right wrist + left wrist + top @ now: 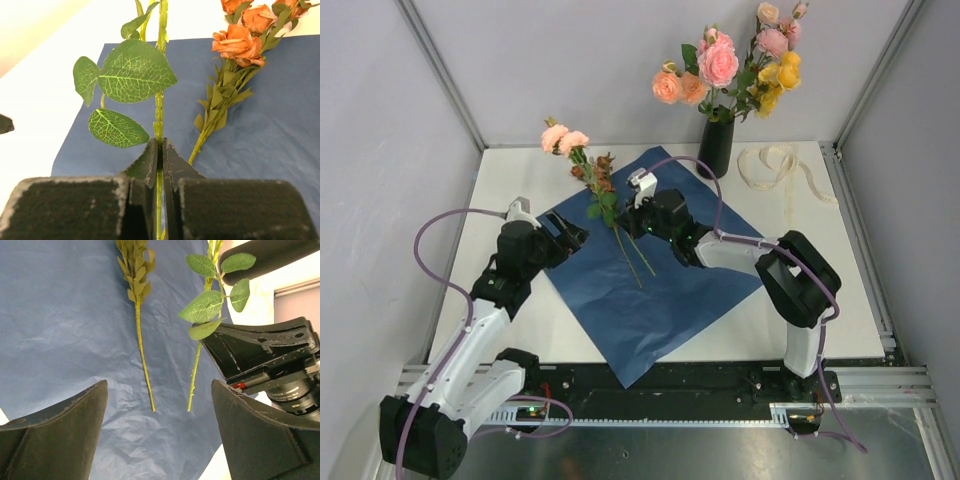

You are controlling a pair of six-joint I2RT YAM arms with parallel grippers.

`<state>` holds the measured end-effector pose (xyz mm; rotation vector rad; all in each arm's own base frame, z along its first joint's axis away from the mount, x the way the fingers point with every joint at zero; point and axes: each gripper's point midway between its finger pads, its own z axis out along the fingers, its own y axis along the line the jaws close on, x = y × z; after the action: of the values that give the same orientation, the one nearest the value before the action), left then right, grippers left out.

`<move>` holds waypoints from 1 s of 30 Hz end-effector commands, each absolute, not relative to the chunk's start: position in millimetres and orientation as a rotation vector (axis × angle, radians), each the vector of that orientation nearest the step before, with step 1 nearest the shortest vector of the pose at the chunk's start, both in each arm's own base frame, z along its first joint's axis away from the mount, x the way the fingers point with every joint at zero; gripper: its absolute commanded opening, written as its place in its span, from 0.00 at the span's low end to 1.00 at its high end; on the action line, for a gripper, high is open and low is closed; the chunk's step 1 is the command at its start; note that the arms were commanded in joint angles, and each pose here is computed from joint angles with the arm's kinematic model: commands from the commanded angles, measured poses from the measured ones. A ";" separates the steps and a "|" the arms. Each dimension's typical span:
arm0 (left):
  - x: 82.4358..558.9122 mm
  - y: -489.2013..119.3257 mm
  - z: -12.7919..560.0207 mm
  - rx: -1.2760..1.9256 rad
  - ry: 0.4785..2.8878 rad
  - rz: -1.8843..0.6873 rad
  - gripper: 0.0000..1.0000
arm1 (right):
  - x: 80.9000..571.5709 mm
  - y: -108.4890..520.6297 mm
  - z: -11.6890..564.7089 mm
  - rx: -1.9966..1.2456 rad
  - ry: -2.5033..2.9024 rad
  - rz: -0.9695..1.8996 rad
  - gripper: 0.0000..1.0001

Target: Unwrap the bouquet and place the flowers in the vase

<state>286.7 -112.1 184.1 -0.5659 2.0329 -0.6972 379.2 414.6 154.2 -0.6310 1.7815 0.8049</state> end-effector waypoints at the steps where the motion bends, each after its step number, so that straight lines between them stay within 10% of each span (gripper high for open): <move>1: 302.5 -124.7 231.3 -0.437 1.905 -0.788 0.88 | 369.4 414.7 214.1 -0.495 1.622 0.929 0.00; 30: 297.0 -229.6 302.7 0.087 1.660 -1.275 0.44 | 261.7 393.4 279.6 -0.425 1.368 1.181 0.00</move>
<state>302.2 -221.2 271.6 -0.0069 1.7583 -1.2261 270.2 400.4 241.9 -0.4556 1.4816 1.1375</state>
